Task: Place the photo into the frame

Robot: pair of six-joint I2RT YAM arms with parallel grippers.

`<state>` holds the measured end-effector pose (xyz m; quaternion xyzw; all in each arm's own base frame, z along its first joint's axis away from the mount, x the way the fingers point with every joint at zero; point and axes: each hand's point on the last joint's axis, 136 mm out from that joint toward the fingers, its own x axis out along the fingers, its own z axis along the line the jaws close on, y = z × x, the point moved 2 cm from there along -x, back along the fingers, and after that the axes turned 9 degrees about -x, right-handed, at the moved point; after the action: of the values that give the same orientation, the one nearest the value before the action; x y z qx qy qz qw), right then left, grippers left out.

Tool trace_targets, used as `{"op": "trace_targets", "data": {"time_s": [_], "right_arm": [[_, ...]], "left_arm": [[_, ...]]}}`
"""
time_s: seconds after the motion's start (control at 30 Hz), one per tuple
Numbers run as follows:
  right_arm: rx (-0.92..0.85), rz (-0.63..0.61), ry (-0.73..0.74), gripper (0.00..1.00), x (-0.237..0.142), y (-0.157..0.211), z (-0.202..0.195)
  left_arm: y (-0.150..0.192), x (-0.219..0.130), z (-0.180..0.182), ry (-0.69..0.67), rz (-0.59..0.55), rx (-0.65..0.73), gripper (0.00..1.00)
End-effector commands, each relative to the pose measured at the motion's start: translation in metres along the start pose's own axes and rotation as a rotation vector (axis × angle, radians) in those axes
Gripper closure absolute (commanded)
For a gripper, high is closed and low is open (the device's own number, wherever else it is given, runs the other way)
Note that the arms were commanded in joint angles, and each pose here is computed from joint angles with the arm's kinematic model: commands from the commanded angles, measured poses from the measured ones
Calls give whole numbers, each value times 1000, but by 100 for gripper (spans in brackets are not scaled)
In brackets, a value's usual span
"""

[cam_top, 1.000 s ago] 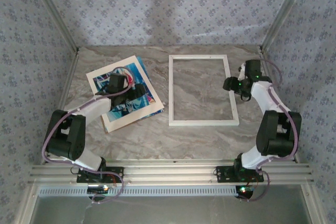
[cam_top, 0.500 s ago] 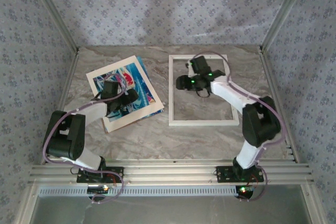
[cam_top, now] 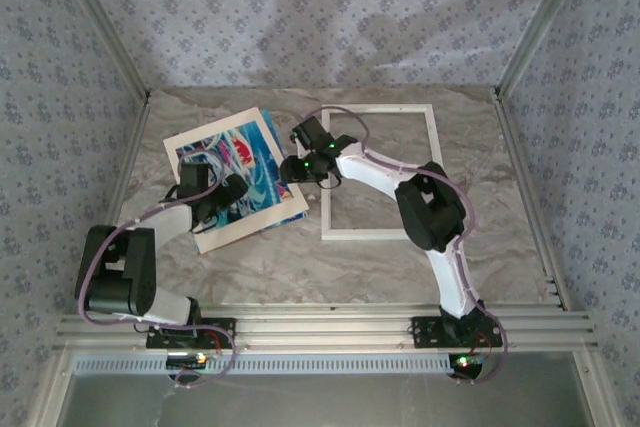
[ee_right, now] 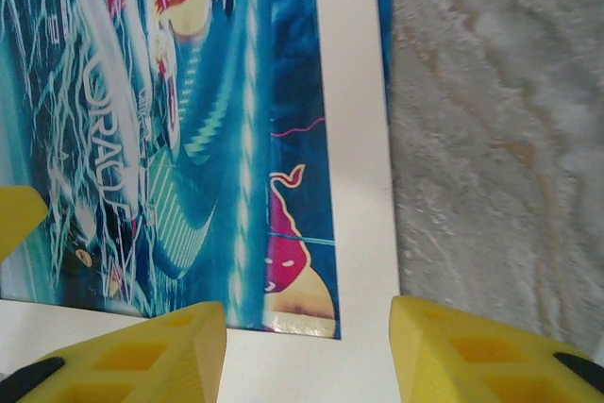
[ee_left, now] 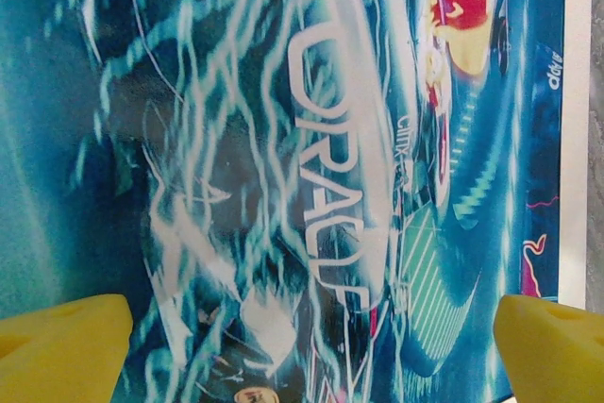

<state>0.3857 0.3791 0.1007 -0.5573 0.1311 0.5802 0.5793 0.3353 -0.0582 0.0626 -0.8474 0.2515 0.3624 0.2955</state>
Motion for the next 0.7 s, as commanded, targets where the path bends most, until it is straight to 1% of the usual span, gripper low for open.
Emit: {"op": "trace_targets", "data": {"time_s": [0.0, 0.2, 0.3, 0.5, 0.67], "right_arm": [[17, 75, 37, 51, 12, 13, 0], [7, 102, 75, 50, 24, 19, -7], [5, 119, 84, 51, 30, 24, -9], [1, 137, 96, 50, 37, 31, -12], [4, 150, 89, 50, 40, 35, -13]], "left_arm": [[1, -6, -6, 32, 11, 14, 1], [0, -28, -31, 104, 40, 45, 2], [6, -40, -38, 121, 57, 59, 1], [30, -48, -35, 132, 104, 41, 1], [48, -42, -18, 88, 144, 27, 2]]}}
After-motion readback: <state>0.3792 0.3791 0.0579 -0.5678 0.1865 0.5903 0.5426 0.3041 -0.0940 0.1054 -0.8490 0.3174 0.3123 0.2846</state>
